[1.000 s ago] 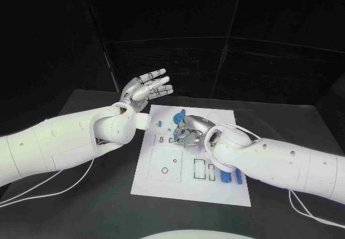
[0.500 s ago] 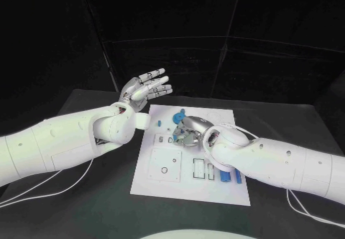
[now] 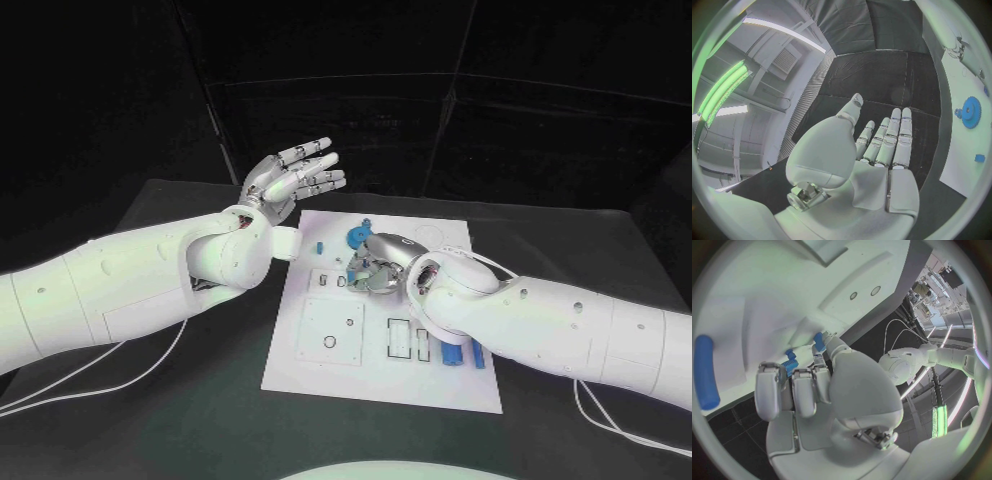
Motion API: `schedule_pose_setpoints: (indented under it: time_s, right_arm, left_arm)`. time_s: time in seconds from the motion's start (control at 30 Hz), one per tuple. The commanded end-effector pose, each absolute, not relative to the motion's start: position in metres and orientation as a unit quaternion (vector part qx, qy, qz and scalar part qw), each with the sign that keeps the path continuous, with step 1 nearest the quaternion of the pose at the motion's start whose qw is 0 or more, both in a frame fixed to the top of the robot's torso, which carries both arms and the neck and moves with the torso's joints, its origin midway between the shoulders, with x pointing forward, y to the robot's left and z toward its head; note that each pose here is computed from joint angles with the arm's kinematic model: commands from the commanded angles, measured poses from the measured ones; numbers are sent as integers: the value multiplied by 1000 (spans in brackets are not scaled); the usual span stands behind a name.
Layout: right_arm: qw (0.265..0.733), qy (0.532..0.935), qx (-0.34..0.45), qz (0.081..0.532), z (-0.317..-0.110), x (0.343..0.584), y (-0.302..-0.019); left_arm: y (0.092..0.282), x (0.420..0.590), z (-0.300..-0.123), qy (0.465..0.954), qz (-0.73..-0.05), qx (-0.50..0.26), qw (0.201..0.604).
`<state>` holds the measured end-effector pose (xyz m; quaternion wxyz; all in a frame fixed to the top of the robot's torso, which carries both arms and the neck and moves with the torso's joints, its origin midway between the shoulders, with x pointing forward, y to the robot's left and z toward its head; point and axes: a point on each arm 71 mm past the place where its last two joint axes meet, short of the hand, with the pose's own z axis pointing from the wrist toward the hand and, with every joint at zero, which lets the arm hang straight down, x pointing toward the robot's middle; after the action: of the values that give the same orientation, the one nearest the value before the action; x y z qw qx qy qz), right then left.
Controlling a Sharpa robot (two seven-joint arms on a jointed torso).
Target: Assemble the parts on the task board
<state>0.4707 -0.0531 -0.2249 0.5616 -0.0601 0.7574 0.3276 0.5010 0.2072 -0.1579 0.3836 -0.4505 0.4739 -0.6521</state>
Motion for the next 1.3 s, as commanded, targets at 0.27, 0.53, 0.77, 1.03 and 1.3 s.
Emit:
schedule_pose_setpoints:
  time_s: [0.27, 0.53, 0.77, 1.03, 1.3]
  right_arm:
    - [538, 783, -71, 304, -234, 469, -55]
    - [537, 784, -75, 301, -233, 467, -54]
    - [544, 781, -71, 299, -232, 466, -54]
    - [549, 777, -67, 301, -231, 466, -54]
    - [555, 772, -61, 302, -230, 466, -53]
  left_arm:
    - [206, 501, -156, 473, -658, -444, 383]
    - [206, 501, -156, 473, -658, -444, 383]
    - [207, 501, -156, 473, -657, -444, 383]
    - [207, 501, -156, 473, -657, -445, 383]
    - [207, 501, -156, 473, -657, -445, 383]
